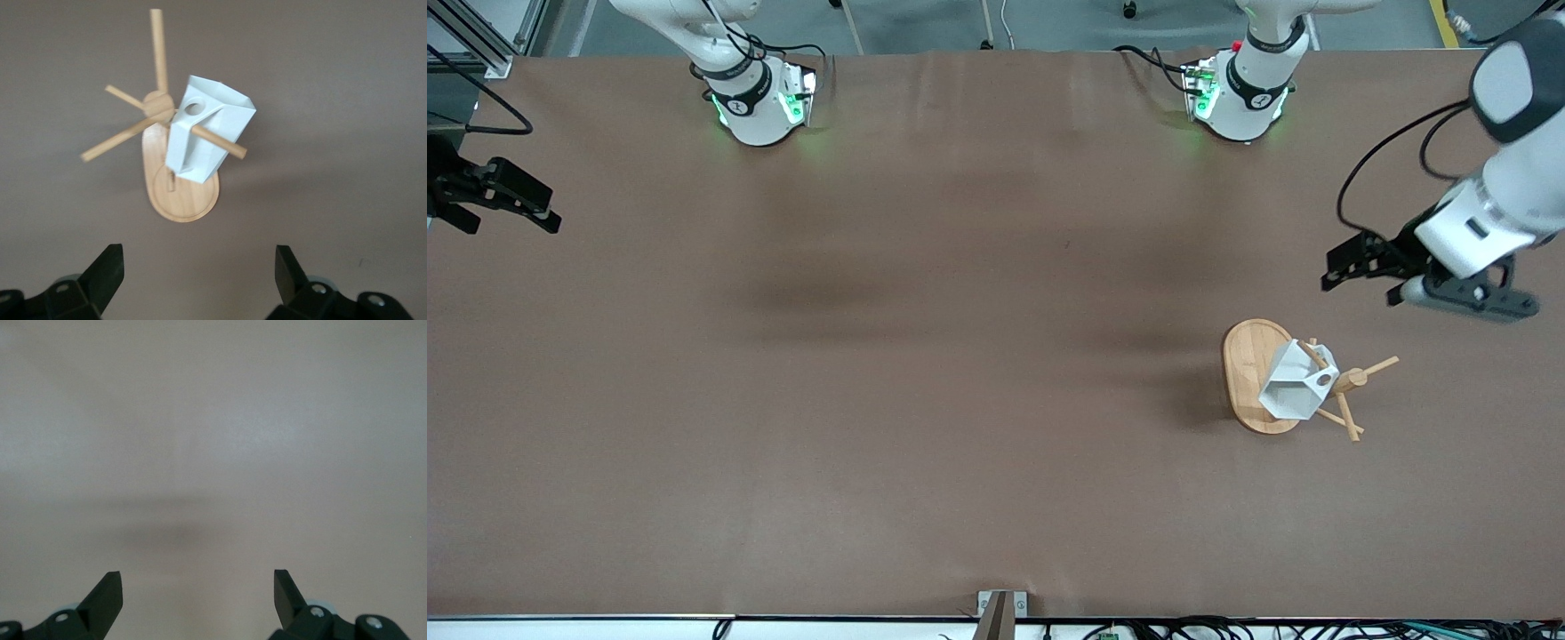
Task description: Hang cup on rack
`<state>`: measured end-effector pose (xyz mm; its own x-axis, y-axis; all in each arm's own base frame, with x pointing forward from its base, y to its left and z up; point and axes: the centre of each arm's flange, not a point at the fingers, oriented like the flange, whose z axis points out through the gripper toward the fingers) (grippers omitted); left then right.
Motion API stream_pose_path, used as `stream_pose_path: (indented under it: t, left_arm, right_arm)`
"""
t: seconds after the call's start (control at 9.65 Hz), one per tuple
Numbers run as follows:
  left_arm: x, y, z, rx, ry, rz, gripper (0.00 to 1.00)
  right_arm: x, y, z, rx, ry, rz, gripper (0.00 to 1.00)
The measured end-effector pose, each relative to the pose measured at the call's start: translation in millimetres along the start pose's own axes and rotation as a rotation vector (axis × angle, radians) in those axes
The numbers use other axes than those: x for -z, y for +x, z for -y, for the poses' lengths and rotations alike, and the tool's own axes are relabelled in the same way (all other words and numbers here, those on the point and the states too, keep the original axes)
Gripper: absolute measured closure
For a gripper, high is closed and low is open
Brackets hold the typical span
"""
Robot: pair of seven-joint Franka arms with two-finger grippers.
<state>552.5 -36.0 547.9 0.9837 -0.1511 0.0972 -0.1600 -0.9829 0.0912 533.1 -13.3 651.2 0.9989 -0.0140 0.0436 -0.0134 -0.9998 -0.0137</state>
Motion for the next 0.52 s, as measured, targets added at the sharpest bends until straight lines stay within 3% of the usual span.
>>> stream_pose_path:
  t: [0.52]
  left_arm:
    - [81.7, -22.0, -0.4, 0.031, 0.093, 0.000, 0.00]
  right_arm:
    - [0.1, 0.0, -6.8, -0.012, -0.001, -0.001, 0.00]
